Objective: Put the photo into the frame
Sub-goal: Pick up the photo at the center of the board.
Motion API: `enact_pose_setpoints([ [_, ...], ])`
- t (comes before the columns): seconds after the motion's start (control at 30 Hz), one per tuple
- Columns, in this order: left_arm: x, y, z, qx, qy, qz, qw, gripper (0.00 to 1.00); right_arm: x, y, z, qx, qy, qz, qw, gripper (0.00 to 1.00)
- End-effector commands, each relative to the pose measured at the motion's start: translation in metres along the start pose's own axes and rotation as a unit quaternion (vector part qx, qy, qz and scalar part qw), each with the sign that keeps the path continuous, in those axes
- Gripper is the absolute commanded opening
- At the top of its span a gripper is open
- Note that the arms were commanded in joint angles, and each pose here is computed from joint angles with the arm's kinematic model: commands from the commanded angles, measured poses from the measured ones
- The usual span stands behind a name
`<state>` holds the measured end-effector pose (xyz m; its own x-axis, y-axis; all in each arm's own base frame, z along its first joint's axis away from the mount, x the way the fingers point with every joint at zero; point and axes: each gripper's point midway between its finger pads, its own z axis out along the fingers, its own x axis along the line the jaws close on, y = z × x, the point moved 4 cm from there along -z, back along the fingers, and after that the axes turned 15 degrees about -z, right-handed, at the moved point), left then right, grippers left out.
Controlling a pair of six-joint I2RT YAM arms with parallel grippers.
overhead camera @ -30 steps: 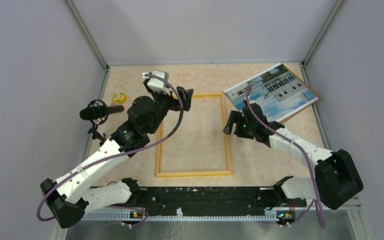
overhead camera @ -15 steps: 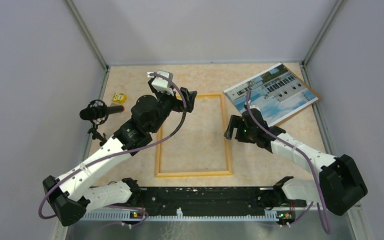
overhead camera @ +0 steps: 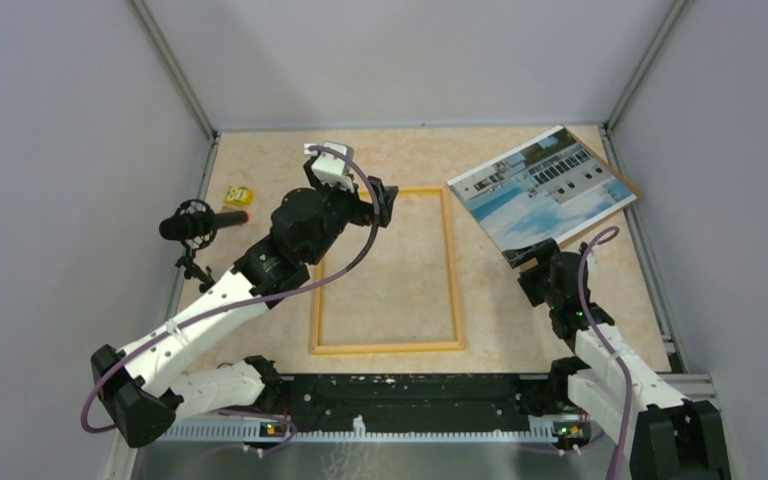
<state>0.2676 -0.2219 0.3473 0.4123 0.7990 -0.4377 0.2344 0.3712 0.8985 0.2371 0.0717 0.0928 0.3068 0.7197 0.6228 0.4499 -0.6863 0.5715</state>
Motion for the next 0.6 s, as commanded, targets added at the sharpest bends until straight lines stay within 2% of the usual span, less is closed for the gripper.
enact_pose_setpoints([
  [0.0, -0.013, 0.018, 0.001, -0.021, -0.020, -0.015, 0.999, 0.99, 0.008, 0.024, 0.005, -0.061, -0.003, 0.064, 0.996, 0.82],
  [0.3, -0.010, 0.024, -0.002, -0.033, -0.011, -0.010, 0.999, 0.99, 0.006, 0.029, 0.018, -0.086, 0.000, 0.056, 0.995, 0.82],
  [0.57, -0.008, 0.024, -0.001, -0.034, -0.008, -0.006, 0.999, 0.99, 0.002, 0.019, 0.036, -0.061, -0.006, 0.066, 0.996, 0.78],
])
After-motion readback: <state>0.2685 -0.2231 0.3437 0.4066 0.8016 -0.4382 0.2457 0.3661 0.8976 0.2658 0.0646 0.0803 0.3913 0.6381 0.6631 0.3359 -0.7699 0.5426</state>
